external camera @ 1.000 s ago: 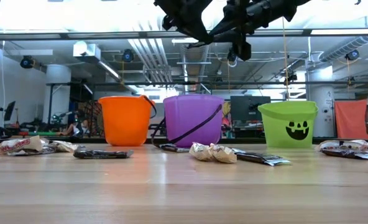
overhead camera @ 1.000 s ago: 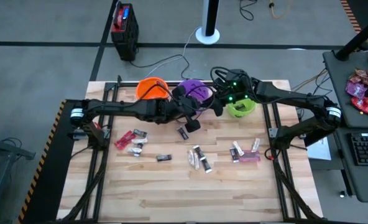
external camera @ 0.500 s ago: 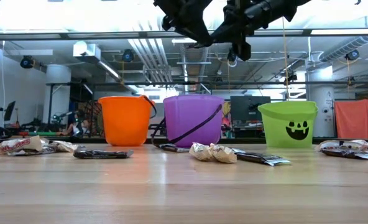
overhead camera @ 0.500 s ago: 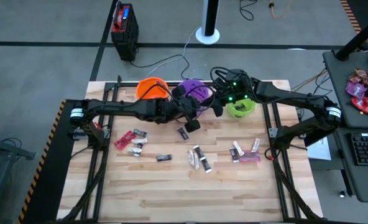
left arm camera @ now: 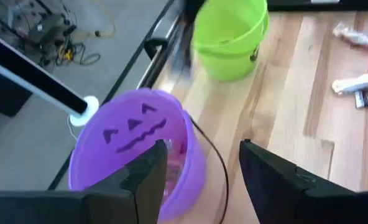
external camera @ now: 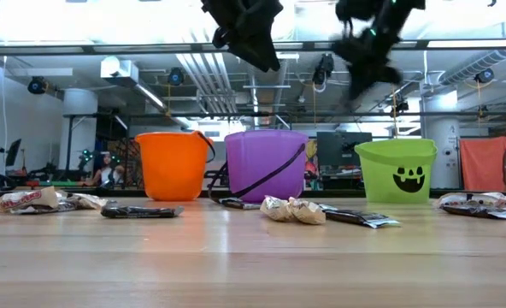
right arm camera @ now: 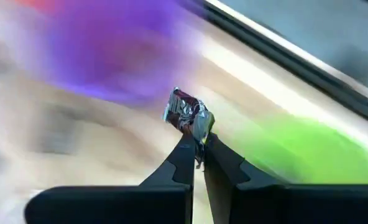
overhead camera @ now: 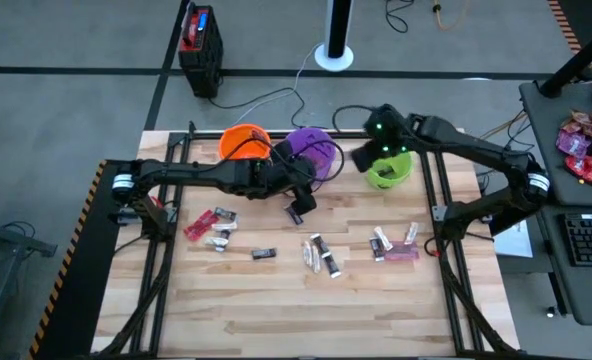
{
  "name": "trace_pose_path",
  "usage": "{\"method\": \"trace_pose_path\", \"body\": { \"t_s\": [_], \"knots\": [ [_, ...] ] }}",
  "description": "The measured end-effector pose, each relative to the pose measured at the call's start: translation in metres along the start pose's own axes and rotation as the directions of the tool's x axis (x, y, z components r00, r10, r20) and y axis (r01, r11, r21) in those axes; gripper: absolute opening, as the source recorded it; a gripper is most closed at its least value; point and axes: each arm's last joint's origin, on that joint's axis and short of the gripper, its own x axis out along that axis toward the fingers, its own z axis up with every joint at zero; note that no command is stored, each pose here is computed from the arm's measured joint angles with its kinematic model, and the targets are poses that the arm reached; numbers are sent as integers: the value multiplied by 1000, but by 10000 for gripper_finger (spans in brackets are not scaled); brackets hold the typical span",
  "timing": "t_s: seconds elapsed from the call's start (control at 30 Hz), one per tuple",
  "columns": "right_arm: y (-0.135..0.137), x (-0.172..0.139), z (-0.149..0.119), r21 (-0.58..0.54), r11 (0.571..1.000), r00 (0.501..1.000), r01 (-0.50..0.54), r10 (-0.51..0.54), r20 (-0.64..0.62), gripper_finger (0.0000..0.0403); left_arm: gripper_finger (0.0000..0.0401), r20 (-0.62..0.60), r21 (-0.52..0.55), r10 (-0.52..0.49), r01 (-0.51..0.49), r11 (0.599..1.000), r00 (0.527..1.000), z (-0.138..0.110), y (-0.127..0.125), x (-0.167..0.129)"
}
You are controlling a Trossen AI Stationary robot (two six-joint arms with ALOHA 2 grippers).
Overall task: Sort candy by brand, put in halloween buckets
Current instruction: Put the brown chocolate bar into the green bucket, then put the white chocolate bar into the orange bucket
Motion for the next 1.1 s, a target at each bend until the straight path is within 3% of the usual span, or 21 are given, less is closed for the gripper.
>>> {"method": "trace_pose_path", "body": {
  "t_s": [0.07,0.13,0.3,0.57,0.63,0.7,0.73,0.8,0.87,0.93,1.0,1.1],
  "knots": [
    [-13,2,-7,10,981,974,194,-191,-118,14,185,-6,-2,0,0,1000,1000,-1,0,0],
    [-20,2,-12,-2,966,945,257,-252,-208,20,185,-10,1,0,0,1000,1000,-1,0,0],
    [-24,3,-17,17,948,915,317,-301,-270,45,185,-11,8,1,-1,1000,1000,-1,0,0],
    [-24,3,-17,17,948,916,317,-302,-263,113,185,-26,16,2,-1,1000,1000,-3,0,0],
    [-21,0,-17,-6,971,935,238,-231,-269,128,185,-73,34,3,-1,999,997,-8,2,-2],
    [-12,-7,-19,-20,1000,956,7,-13,-293,140,185,-157,49,-13,21,999,988,-16,7,-11],
    [-7,-11,-20,-8,993,944,-119,111,-310,145,183,-177,43,-14,22,999,984,-18,13,-19],
    [4,-18,-24,49,943,874,-328,323,-364,151,176,-165,19,-34,37,999,986,-20,26,-38],
    [17,-24,-32,94,893,793,-441,436,-425,153,168,-121,-20,-91,89,996,989,-23,38,-57],
    [28,-28,-46,91,888,739,-451,429,-519,154,159,-58,-67,-164,160,985,985,-29,48,-71],
    [36,-27,-64,55,911,692,-409,349,-632,155,151,-14,-102,-202,199,975,979,-40,53,-80],
    [43,-15,-88,-25,955,682,-297,194,-705,155,140,71,-152,-194,203,967,978,-57,59,-91]
  ]
}}
